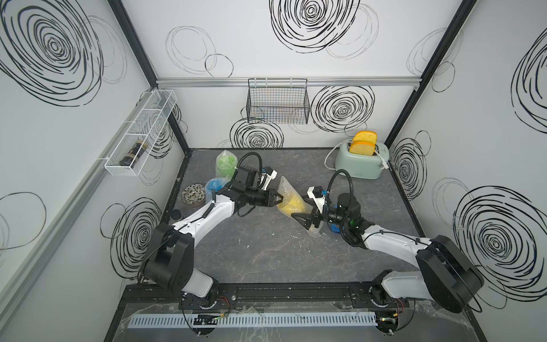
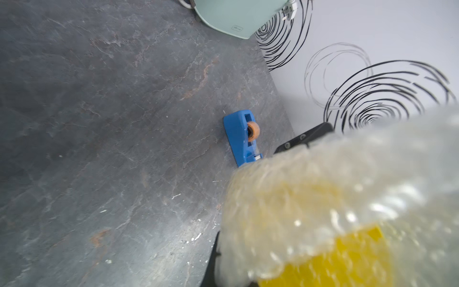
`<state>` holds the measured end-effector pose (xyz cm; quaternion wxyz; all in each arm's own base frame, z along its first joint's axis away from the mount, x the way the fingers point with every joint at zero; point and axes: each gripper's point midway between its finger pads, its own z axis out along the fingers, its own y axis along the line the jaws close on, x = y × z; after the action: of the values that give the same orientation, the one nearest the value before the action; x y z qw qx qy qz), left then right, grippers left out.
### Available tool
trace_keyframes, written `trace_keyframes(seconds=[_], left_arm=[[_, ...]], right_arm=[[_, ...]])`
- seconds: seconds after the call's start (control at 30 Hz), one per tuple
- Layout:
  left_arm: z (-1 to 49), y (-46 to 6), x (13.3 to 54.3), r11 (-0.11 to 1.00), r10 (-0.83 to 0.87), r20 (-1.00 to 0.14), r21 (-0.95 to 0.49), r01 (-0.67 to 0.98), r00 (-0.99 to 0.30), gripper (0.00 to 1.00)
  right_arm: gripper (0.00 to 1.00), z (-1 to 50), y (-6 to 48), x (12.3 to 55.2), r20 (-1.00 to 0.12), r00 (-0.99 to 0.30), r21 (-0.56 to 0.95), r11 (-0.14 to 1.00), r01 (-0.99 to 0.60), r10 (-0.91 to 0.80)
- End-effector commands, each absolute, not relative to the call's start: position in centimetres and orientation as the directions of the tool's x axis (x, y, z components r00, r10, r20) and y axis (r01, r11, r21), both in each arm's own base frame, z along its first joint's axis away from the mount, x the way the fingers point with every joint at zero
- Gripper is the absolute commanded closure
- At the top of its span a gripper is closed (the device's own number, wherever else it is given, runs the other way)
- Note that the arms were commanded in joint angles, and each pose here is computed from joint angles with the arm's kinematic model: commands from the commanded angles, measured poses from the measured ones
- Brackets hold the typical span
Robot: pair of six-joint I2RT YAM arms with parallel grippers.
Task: Wrap wine glasses in bubble wrap
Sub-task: Wrap the wine glass in bubble wrap.
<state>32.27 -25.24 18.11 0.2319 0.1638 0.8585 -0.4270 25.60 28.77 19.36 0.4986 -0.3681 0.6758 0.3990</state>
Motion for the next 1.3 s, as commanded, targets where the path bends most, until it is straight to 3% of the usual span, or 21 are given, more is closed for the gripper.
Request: trace_keyframes(seconds=[0.0,0.27,0.4,0.47,0.57,0.77,1.07,1.27], left_arm=[[20.0,-24.3,33.4,0.642,0.169,-0.672,-0.479,0.598,-0.721,1.0],[18.5,-24.1,34.1,0.692,0.32,-0.721,-0.266,0.672,-0.615,1.0],[17.5,-25.1,33.5,0.671,0.447,-0.722,-0.12,0.732,-0.528,1.0],[17.3,-25.5,33.0,0.65,0.5,-0.713,-0.067,0.757,-0.493,1.0],[17.1,-25.5,33.0,0.647,0.526,-0.71,-0.025,0.762,-0.469,1.0],[16.7,-26.4,32.5,0.627,0.552,-0.695,-0.018,0.779,-0.46,1.0],[16.0,-27.7,32.2,0.6,0.6,-0.668,0.012,0.8,-0.44,1.0],[15.6,-28.2,32.0,0.589,0.618,-0.654,0.019,0.808,-0.435,1.0]], right_arm=[[0.02,21.4,27.8,24.8,-0.955,-0.278,0.205,0.444,-0.872,-0.103],[0.06,23.9,26.7,26.6,-0.844,-0.535,0.47,0.546,-0.694,0.047],[0.18,22.8,27.0,29.6,-0.691,-0.713,0.641,0.555,-0.529,0.119],[0.24,22.2,27.1,30.5,-0.612,-0.781,0.72,0.5,-0.481,0.13],[0.26,19.8,27.0,31.5,-0.483,-0.867,0.782,0.509,-0.36,0.127],[0.26,18.0,28.0,29.5,-0.407,-0.913,0.808,0.484,-0.337,0.043],[0.25,19.2,27.0,27.1,-0.455,-0.89,0.79,0.466,-0.399,0.01],[0.27,17.4,27.1,25.9,-0.417,-0.908,0.775,0.507,-0.378,-0.041]])
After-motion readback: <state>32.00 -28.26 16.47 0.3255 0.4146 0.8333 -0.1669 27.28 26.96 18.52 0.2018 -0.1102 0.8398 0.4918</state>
